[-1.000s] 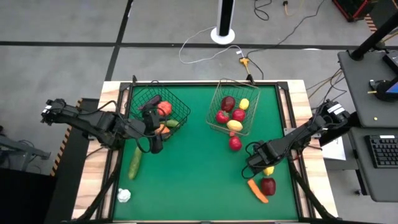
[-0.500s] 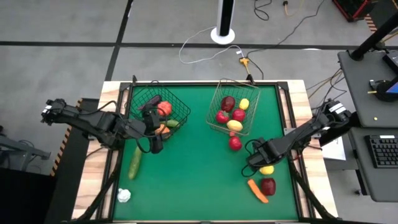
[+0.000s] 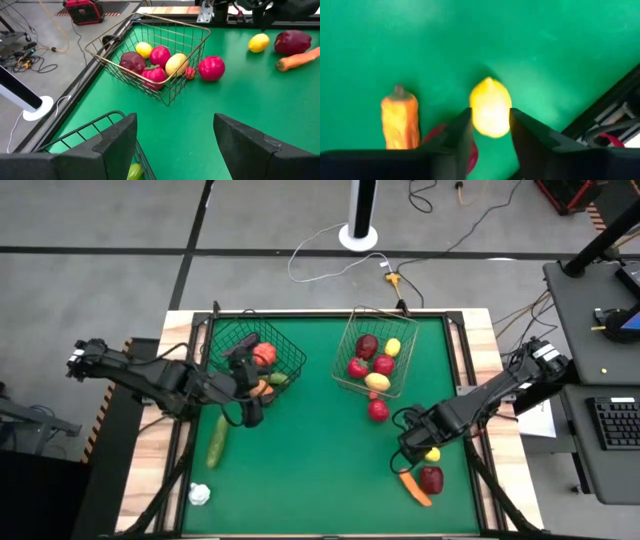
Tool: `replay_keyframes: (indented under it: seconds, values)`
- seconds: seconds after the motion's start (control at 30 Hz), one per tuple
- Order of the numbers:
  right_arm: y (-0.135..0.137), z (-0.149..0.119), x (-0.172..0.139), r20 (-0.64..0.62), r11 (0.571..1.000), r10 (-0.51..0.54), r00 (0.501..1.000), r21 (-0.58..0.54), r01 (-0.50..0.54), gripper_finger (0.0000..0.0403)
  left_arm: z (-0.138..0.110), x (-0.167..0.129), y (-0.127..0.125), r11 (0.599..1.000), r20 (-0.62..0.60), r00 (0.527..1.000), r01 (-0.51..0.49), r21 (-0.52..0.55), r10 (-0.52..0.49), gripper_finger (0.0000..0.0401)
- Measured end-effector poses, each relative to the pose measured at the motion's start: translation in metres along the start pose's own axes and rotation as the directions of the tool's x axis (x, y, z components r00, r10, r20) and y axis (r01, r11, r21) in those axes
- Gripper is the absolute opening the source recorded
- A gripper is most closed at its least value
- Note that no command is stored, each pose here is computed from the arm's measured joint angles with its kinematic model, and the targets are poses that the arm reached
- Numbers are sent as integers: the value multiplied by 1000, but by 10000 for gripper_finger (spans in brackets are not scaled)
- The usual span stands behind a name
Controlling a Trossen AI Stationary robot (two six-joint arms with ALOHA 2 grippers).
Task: Sort produce into baskets
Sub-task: Put the yellow lemon into the gold wire basket
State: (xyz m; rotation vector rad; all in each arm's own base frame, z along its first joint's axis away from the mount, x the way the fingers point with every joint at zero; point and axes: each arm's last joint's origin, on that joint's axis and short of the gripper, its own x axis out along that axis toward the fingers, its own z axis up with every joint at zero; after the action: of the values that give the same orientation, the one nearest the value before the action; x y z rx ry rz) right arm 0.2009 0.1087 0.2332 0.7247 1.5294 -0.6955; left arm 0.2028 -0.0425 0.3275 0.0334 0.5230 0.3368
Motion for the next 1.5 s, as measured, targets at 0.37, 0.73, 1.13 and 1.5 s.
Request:
replay_keyframes:
  seconds: [0.37, 0.73, 1.13, 1.5]
  values:
    - [-1, -1, 28, -99, 998, 6, 995, 70, 1, 287, -6, 17, -10, 999, -64, 998, -13, 42, 16, 244]
    - [-3, 0, 54, -124, 997, -51, 991, 48, 58, 318, -9, 28, -16, 998, -96, 995, -19, 61, 24, 244]
    - [-5, 1, 68, -125, 998, -52, 991, 34, 57, 227, -9, 28, -16, 998, -95, 995, -18, 61, 24, 244]
    - [-8, 1, 67, -113, 995, -76, 991, 61, 83, 131, -9, 28, -16, 999, -96, 995, -16, 45, 21, 244]
